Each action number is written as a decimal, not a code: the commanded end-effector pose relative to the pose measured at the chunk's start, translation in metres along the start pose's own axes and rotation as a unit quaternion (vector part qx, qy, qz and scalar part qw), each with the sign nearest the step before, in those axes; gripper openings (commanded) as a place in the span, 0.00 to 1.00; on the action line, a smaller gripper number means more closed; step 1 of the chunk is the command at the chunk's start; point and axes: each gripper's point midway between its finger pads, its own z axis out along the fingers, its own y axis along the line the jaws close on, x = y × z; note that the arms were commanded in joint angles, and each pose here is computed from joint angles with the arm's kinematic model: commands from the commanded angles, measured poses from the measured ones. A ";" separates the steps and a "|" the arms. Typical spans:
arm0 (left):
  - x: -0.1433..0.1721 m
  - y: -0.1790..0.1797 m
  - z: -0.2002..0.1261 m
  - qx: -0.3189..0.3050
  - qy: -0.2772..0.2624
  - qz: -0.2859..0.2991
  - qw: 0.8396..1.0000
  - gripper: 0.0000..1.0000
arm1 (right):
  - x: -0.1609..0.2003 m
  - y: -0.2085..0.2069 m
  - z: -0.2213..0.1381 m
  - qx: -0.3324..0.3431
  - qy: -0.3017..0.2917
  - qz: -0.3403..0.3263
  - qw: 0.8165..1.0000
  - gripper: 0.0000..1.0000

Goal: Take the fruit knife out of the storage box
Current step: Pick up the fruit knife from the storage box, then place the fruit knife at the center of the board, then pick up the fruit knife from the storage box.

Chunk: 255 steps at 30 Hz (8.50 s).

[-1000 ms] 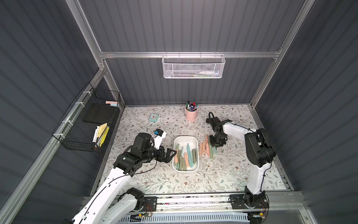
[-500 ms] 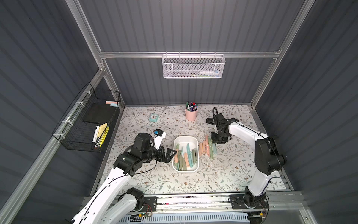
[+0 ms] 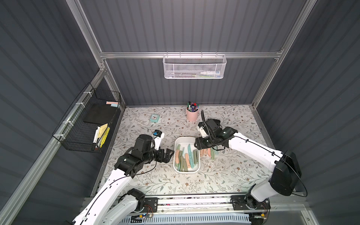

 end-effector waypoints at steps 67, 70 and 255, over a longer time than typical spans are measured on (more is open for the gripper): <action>0.000 -0.032 -0.012 0.093 -0.016 0.033 0.995 0.99 | 0.031 0.038 0.092 0.018 0.121 0.012 0.992 0.24; 0.000 -0.033 -0.012 0.093 -0.014 0.033 0.995 1.00 | 0.026 0.036 0.089 0.020 0.115 0.013 0.993 0.24; -0.004 0.004 -0.007 -0.014 -0.012 -0.009 1.000 0.99 | 0.002 -0.015 0.134 0.181 0.156 -0.020 0.971 0.15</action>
